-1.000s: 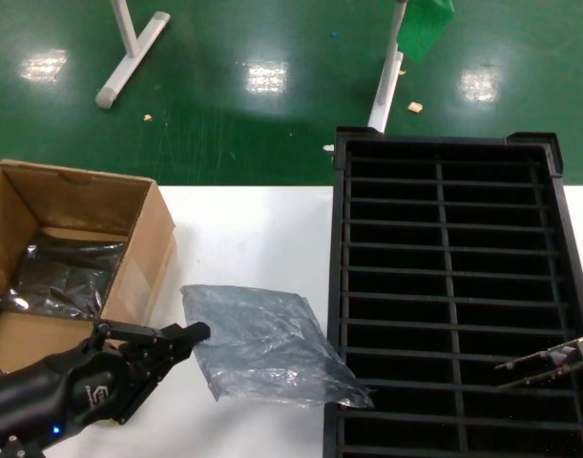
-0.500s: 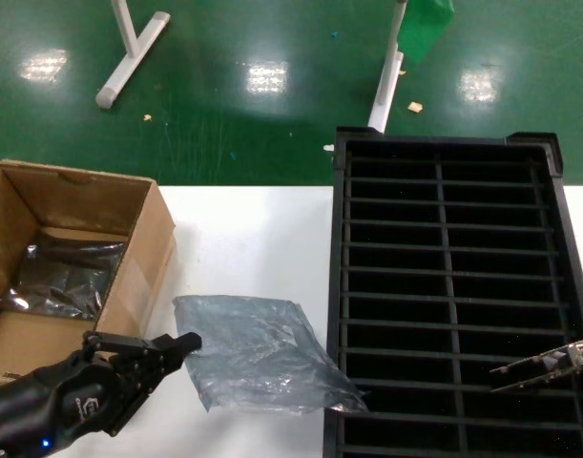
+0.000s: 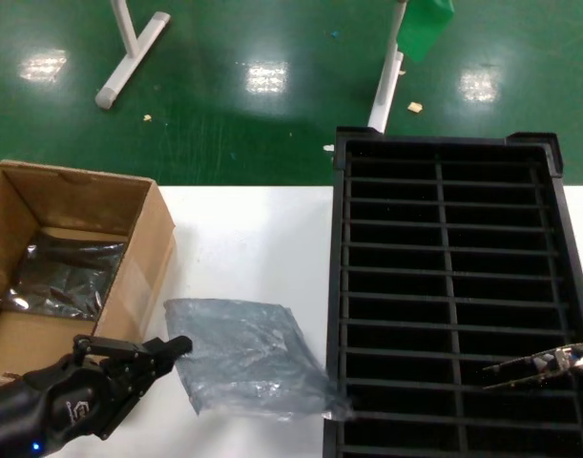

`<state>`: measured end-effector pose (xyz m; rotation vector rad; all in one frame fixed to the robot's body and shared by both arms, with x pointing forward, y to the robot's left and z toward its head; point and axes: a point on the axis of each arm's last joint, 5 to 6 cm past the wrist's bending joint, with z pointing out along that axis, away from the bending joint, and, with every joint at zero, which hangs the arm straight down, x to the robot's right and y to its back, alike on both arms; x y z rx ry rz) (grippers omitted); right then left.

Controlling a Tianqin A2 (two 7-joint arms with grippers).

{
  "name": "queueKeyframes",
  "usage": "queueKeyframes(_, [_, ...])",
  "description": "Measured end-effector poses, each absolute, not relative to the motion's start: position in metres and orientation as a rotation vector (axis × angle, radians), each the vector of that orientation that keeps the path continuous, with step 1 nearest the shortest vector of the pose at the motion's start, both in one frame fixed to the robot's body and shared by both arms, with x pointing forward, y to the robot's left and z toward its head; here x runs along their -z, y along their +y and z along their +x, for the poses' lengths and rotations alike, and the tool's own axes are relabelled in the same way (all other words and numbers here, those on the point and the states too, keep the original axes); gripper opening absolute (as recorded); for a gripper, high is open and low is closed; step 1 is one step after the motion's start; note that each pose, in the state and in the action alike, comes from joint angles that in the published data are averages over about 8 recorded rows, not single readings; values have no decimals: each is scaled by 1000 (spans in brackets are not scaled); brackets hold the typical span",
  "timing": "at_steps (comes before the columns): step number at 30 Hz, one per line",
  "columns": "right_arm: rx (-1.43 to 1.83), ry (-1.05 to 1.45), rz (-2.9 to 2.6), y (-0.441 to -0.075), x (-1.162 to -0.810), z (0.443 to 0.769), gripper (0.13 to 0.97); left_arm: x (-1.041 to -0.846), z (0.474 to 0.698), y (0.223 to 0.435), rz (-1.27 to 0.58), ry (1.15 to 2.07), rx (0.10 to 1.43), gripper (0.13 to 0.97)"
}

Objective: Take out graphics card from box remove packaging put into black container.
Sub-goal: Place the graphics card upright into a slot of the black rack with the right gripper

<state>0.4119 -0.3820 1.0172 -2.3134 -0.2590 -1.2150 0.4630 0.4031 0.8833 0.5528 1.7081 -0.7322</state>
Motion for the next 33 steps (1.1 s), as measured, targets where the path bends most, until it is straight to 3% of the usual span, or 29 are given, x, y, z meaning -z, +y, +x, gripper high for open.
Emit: queueKeyframes(33, [1176, -311, -2350, -365, -1034, 436, 177, -870, 466, 409, 531, 1720, 741, 142])
